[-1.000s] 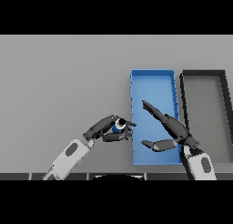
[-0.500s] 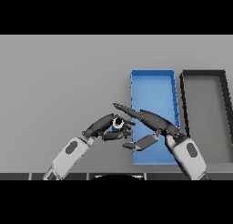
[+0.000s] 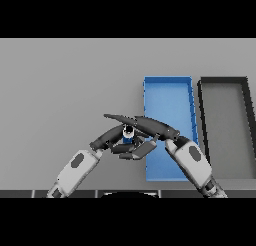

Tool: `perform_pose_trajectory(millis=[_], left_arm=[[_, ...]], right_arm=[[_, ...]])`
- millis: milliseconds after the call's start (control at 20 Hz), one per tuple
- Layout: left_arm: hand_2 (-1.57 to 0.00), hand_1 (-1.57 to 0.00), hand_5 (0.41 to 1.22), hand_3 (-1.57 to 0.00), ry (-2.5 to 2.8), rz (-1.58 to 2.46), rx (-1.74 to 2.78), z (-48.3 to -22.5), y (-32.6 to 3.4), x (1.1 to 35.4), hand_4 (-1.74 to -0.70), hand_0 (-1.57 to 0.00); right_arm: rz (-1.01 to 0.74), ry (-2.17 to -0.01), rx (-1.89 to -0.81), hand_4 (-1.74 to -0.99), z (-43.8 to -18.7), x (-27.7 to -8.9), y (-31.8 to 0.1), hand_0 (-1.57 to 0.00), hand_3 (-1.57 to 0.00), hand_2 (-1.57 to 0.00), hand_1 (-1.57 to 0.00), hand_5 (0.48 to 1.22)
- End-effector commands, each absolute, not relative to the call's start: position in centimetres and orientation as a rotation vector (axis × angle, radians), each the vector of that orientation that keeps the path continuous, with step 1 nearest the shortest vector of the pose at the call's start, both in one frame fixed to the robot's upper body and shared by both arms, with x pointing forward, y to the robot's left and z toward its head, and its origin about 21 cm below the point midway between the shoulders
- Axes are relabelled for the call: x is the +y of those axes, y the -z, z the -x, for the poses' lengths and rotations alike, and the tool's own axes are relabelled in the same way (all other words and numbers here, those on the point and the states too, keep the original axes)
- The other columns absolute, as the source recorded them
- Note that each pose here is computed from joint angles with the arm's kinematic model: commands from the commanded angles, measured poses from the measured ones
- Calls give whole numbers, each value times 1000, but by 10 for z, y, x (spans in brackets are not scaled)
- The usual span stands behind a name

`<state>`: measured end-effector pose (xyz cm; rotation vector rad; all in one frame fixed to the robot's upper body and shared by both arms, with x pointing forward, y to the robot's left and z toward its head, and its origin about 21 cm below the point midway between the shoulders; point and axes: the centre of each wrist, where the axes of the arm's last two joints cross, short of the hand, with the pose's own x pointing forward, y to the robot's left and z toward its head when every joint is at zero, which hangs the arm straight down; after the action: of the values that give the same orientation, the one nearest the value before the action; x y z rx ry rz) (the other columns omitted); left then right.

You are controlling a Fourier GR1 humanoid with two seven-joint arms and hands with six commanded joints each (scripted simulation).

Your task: Pick up the blue pipe and place it into the blue bin.

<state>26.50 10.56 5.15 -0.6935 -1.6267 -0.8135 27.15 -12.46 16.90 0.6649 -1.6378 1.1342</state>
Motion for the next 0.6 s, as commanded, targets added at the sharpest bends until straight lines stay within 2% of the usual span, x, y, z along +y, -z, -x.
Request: perform_pose_trajectory(millis=[0, 50, 150, 200, 250, 300, 400, 450, 550], left_arm=[[-1571, -1567, 1221, -1395, 817, 708, -1632, -266, -55, 107, -1717, -1571], [-1367, -1393, 1221, -1150, 842, 693, -1672, -268, -55, 104, -1630, -1496], [-875, -895, 1221, -736, 954, 554, -1633, -265, -55, 105, -1587, -993], [-796, -828, 1221, -667, 946, 551, -1654, -259, -53, 102, -1611, -879], [-845, -867, 1221, -656, 944, 544, -1665, -260, -52, 105, -1637, -895], [-990, -1008, 1192, -623, 895, 575, -1689, -261, -53, 103, -1658, -1030], [-1199, -1211, 1203, -525, 829, 654, -1687, -258, -53, 102, -1688, -1225], [-1274, -1283, 1206, -533, 804, 678, -1692, -258, -51, 102, -1698, -1294], [-1381, -1386, 1212, -550, 799, 690, -1683, -257, -51, 103, -1714, -1394]], right_arm=[[-678, -1148, -1635, -1268, -272, -120, -169, -54, -43, -115, -83, 519], [-675, -1164, -1630, -1308, -276, -117, -172, -138, -106, -193, -166, 523], [-684, -1189, -1603, -1390, -278, -113, -170, -478, -375, -500, -500, 538], [-700, -1200, -1601, -1453, -280, -111, -172, -697, -562, -714, -714, 551], [-722, -1208, -1589, -1503, -279, -107, -171, -872, -701, -886, -886, 573], [-750, -1193, -1576, -1541, -278, -107, -170, -1012, -828, -1023, -1023, 604], [-789, -1151, -1583, -1492, -276, -103, -167, -1213, -1096, -1220, -1220, 706], [-798, -1133, -1604, -1475, -276, -100, -167, -1285, -1191, -1290, -1290, 809], [-781, -1129, -1636, -1458, -275, -101, -166, -1388, -1328, -1391, -1391, 957]])
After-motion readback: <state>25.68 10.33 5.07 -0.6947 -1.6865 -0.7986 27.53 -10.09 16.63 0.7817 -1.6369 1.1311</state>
